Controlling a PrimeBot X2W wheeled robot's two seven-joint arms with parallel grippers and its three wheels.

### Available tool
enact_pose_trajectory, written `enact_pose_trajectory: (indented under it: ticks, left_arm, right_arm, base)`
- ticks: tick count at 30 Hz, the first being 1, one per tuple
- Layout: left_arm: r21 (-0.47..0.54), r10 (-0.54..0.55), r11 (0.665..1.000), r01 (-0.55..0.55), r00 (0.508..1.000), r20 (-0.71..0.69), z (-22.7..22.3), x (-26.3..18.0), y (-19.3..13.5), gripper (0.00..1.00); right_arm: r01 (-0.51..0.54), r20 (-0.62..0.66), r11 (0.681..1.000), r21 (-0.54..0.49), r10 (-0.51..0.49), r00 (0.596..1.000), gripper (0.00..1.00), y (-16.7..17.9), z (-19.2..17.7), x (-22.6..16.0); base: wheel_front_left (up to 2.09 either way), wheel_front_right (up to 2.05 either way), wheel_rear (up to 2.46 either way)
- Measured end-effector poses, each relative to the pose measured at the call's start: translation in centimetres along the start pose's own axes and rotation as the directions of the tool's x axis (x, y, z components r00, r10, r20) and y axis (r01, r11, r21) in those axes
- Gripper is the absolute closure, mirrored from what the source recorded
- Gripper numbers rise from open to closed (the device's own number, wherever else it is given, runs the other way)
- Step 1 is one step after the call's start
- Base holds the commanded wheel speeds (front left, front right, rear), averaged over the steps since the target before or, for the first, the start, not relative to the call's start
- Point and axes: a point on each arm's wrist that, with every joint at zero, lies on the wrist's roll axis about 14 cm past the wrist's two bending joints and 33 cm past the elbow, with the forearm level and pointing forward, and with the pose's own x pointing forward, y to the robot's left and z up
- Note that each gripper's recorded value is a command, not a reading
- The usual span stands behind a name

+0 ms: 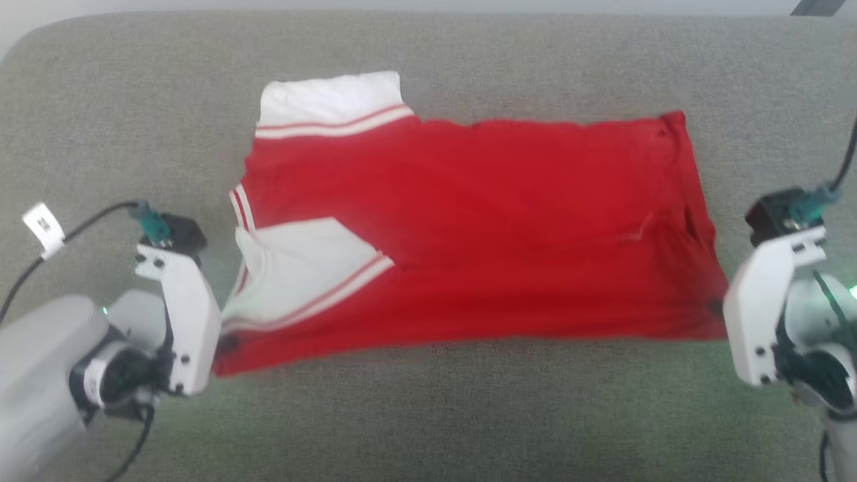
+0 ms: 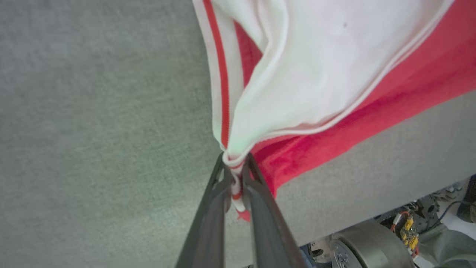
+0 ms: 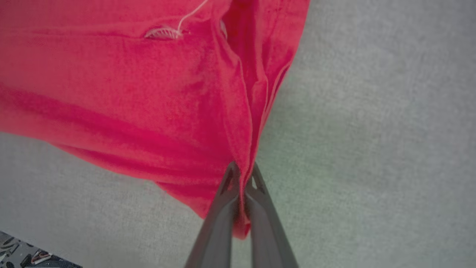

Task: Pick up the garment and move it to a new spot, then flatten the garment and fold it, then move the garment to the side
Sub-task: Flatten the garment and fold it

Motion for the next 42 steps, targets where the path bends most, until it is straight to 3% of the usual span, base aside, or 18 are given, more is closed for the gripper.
enact_pose_trajectory:
  ticks: [11,12,13,14,15,16,17,18,24,30,35,42]
  left_arm:
    - [-0.012,-0.023,1.0,0.022,0.994,-0.102,-4.6,-0.2,-2.0,1.0]
    - [-0.014,-0.022,1.0,0.021,0.994,-0.103,-4.7,-0.1,-2.0,0.85]
    - [-0.019,-0.023,1.0,0.022,0.995,-0.099,-4.7,0.1,-2.0,0.85]
    - [-0.03,-0.025,0.999,0.022,0.995,-0.096,-4.7,0.2,-2.0,0.68]
    - [-0.033,-0.02,0.999,0.017,0.996,-0.091,-4.7,0.3,-1.9,0.25]
    - [-0.036,-0.014,0.999,0.011,0.996,-0.083,-4.5,0.4,-1.7,0.0]
    - [-0.04,-0.012,0.999,0.009,0.997,-0.08,-4.4,0.5,-1.6,0.0]
    - [-0.04,-0.012,0.999,0.009,0.997,-0.076,-4.3,0.5,-1.6,0.0]
    - [-0.018,0.016,1.0,-0.016,1.0,-0.012,-1.9,-1.0,-0.9,0.0]
    - [0.046,0.043,0.998,-0.048,0.994,0.105,2.8,-3.2,-0.7,0.0]
    - [0.128,0.033,0.989,-0.067,0.967,0.251,8.3,-4.1,-1.0,0.0]
    - [0.192,0.022,0.975,-0.11,0.911,0.413,16.0,-3.5,-0.4,0.0]
  right_arm:
    - [-0.03,-0.132,0.995,0.1,0.043,0.99,1.0,0.9,-5.6,-0.6]
    - [-0.034,-0.138,0.993,0.109,0.049,0.989,1.0,1.1,-5.9,-0.5]
    - [-0.036,-0.139,0.993,0.113,0.052,0.989,1.0,1.2,-6.1,-0.3]
    - [-0.039,-0.132,0.992,0.119,0.054,0.99,0.99,1.3,-6.1,-0.1]
    - [-0.04,-0.125,0.991,0.128,0.056,0.991,0.84,1.3,-6.2,0.1]
    - [-0.043,-0.122,0.991,0.125,0.059,0.991,0.67,1.5,-6.2,0.2]
    - [-0.043,-0.115,0.992,0.117,0.056,0.992,0.2,1.5,-6.2,0.3]
    - [-0.038,-0.107,0.992,0.117,0.051,0.993,0.0,1.4,-6.1,0.3]
    - [-0.037,-0.023,0.992,0.117,0.04,0.999,0.0,1.2,-4.5,-0.2]
    - [-0.014,0.224,0.994,0.105,-0.01,0.975,0.0,0.4,0.5,-2.2]
    - [0.004,0.459,0.993,0.116,-0.057,0.887,0.0,-0.1,5.1,-3.8]
    - [0.112,0.718,0.991,0.077,-0.133,0.683,0.0,-1.4,10.0,-5.8]
  base:
    - [0.0,0.0,0.0]
    - [0.0,0.0,0.0]
    - [0.0,0.0,0.0]
    - [0.0,0.0,0.0]
    - [0.0,0.0,0.0]
    - [0.0,0.0,0.0]
    - [0.0,0.0,0.0]
    - [0.0,0.0,0.0]
    - [0.0,0.0,0.0]
    - [0.0,0.0,0.0]
    - [0.0,0.0,0.0]
    - [0.0,0.0,0.0]
